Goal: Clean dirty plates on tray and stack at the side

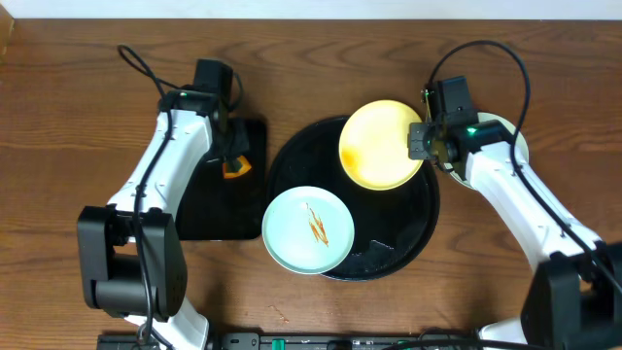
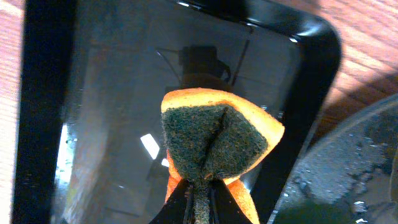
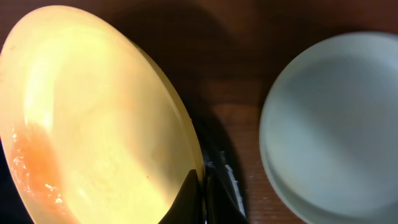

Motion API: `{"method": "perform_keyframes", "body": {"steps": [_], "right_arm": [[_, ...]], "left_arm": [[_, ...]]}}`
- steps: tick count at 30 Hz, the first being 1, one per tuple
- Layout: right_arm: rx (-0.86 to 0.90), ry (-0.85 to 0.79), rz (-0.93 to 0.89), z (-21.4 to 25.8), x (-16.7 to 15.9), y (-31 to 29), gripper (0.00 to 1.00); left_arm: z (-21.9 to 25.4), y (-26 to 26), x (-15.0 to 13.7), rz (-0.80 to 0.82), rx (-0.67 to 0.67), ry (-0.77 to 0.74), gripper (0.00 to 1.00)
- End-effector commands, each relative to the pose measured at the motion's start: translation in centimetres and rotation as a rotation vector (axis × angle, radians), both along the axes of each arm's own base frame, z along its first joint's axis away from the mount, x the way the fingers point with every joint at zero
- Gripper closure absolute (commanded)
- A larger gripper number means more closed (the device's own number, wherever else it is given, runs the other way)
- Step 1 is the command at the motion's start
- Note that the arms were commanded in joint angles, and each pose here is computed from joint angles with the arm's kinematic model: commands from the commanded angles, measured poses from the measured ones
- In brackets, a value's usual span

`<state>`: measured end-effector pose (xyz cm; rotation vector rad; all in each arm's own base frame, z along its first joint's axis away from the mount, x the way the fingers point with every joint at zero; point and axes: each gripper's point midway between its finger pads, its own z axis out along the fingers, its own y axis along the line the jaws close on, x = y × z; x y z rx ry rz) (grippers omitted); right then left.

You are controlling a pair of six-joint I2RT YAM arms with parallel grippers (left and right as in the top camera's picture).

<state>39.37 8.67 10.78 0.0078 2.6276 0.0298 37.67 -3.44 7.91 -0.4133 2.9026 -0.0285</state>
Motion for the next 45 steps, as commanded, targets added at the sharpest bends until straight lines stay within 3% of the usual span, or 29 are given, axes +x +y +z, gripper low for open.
{"method": "perform_keyframes", "body": {"steps": [1,8,13,22,25,38,45], "right_arm": [[-0.078,-0.057,0.056,2.1,-0.1,-1.1,0.99],[-0.204,-0.133,0.058,4.6,-0.3,-1.8,0.99],[-0.465,-0.206,0.069,6.8,-0.2,-2.6,0.99],[-0.71,-0.331,0.166,10.1,-0.4,0.8,0.99],[-0.742,-0.364,0.238,10.7,-0.6,2.9,0.99],[-0.755,-0.423,0.164,11.9,-0.6,3.1,0.99],[-0.583,-0.415,-0.046,10.8,-0.4,0.6,0.99]], "left_arm": [[-1.0,1.2,-1.2,-0.002,0.018,0.039,0.92],[-2.3,1.9,-2.1,0.015,0.02,0.063,0.92],[-2.6,1.9,-2.2,0.015,0.02,0.065,0.92],[-2.7,1.9,-2.2,0.015,0.02,0.065,0.92],[-2.7,1.9,-2.2,0.015,0.02,0.065,0.92],[-2.7,1.9,-2.3,0.015,0.02,0.066,0.92],[-2.7,1.9,-2.3,0.015,0.02,0.069,0.92]]}}
